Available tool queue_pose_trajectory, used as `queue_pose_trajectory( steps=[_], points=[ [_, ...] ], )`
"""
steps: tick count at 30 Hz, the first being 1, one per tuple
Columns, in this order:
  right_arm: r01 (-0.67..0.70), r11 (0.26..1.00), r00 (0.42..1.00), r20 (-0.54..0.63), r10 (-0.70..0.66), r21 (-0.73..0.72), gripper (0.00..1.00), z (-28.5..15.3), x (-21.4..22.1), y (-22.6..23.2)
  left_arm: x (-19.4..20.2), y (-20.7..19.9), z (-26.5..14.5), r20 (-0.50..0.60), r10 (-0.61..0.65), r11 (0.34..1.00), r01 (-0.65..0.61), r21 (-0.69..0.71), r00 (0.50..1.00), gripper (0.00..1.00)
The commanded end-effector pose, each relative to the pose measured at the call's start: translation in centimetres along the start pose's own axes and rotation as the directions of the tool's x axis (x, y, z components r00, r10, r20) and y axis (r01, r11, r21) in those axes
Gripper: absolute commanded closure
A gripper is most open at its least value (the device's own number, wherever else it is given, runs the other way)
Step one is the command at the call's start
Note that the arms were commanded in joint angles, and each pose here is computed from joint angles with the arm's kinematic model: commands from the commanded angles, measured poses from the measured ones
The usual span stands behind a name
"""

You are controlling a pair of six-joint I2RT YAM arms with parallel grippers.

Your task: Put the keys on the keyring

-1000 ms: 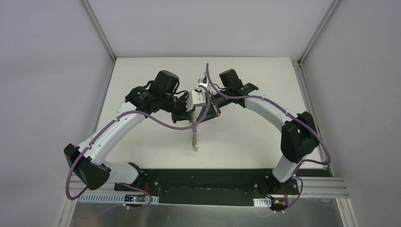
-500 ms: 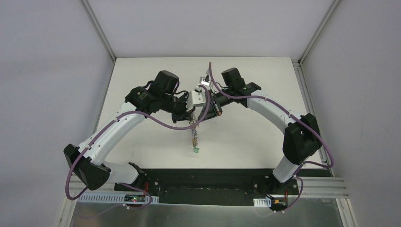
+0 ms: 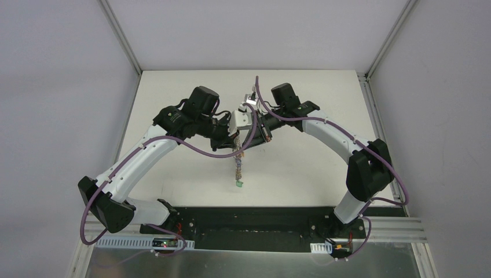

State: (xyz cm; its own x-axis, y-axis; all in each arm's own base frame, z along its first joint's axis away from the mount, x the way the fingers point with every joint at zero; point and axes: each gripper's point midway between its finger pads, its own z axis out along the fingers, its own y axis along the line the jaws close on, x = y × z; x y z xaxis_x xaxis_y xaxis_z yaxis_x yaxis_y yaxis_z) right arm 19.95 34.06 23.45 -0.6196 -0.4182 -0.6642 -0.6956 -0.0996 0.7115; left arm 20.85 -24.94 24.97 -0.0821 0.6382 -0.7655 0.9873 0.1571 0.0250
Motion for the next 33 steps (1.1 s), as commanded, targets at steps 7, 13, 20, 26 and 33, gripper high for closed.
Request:
queue_pose_trajectory(
  steps=[7,13,20,26,33],
  points=[
    [0.063,0.997,0.998,0.026,-0.064,0.052,1.0,-0.3,-1.9,0.5,-1.3,0.7,-0.5,0.042,-0.028,0.999,0.03,-0.046,0.999,1.0],
    [0.055,0.996,0.998,0.028,-0.057,0.067,1.0,-0.2,-2.1,0.3,-0.8,0.9,-0.2,0.006,-0.056,0.996,0.056,-0.064,0.998,1.0],
    [0.05,0.996,0.998,0.024,-0.052,0.076,1.0,0.0,-2.1,0.2,-0.8,1.3,0.1,-0.011,-0.072,0.994,0.071,-0.086,0.997,1.0],
    [0.042,0.996,0.999,0.017,-0.043,0.08,1.0,0.3,-2.0,-0.1,-1.0,1.4,0.1,-0.015,-0.077,0.993,0.075,-0.092,0.997,1.0],
    [0.021,0.995,1.0,0.011,-0.022,0.098,1.0,0.5,-1.6,-0.9,-0.9,1.5,0.0,-0.014,-0.075,0.992,0.073,-0.1,0.997,1.0]
  ],
)
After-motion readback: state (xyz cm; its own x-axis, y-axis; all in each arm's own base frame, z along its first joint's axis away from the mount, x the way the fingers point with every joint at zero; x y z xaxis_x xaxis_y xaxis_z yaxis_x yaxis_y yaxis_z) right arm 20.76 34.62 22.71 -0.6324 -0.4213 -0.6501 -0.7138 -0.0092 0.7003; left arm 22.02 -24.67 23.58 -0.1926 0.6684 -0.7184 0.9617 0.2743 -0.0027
